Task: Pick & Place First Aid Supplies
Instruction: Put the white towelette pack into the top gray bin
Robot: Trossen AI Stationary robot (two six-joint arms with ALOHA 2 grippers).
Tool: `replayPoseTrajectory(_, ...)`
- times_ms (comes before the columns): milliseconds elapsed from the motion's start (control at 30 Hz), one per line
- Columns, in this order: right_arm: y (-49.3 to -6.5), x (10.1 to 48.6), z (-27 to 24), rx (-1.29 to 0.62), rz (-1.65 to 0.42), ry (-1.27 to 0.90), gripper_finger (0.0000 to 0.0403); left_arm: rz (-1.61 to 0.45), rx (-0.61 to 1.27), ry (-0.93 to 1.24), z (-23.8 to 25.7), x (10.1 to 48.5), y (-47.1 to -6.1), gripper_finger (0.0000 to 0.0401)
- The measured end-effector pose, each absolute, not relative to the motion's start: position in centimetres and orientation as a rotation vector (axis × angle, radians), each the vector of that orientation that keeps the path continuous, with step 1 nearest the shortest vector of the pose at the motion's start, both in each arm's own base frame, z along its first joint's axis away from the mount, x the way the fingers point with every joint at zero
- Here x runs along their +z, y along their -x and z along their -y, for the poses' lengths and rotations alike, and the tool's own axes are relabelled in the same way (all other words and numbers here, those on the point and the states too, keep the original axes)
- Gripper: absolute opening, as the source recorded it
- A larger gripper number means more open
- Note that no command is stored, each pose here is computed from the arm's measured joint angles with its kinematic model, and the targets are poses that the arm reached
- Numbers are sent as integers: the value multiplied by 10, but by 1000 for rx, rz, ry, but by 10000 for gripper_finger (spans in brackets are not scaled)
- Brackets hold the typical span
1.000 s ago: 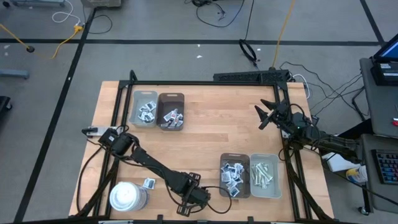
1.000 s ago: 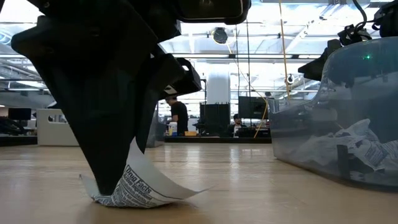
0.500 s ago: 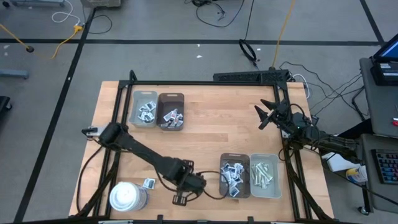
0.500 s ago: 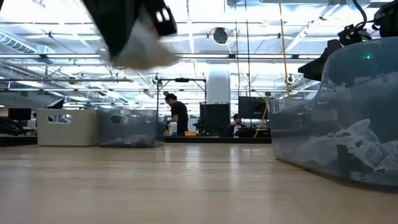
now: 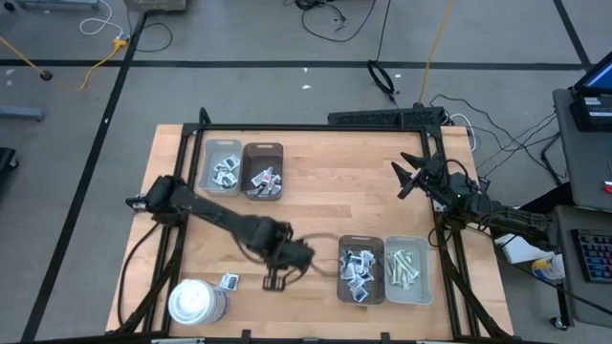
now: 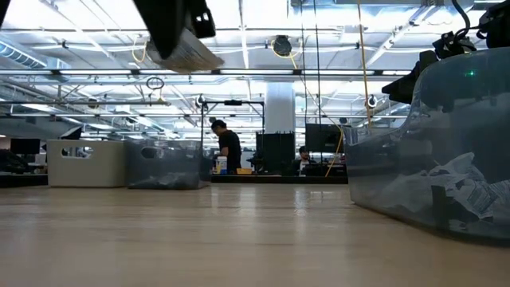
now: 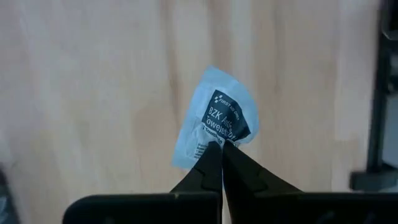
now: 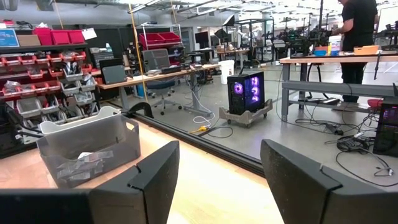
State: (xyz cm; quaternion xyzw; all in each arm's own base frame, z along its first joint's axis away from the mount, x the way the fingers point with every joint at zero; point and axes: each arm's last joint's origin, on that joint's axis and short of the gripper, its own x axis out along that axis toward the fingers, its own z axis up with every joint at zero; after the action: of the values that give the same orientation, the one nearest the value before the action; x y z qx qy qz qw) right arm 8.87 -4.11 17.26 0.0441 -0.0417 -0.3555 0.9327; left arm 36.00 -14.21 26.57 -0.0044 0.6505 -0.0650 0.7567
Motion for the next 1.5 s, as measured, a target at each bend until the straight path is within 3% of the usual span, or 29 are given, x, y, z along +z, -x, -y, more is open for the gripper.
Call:
replayPoseTrajectory(367, -89, 173, 41, -728, 85, -90, 221, -1429, 176, 228, 50, 283, -353, 1)
replayPoseTrajectory(867, -89, 173, 41, -728, 85, -90, 221, -1376, 619, 664, -54, 276, -264, 2)
replayPoseTrajectory(1500, -89, 173, 41, -727, 86, -90, 221, -1241, 959, 1053, -93, 267, -173, 2)
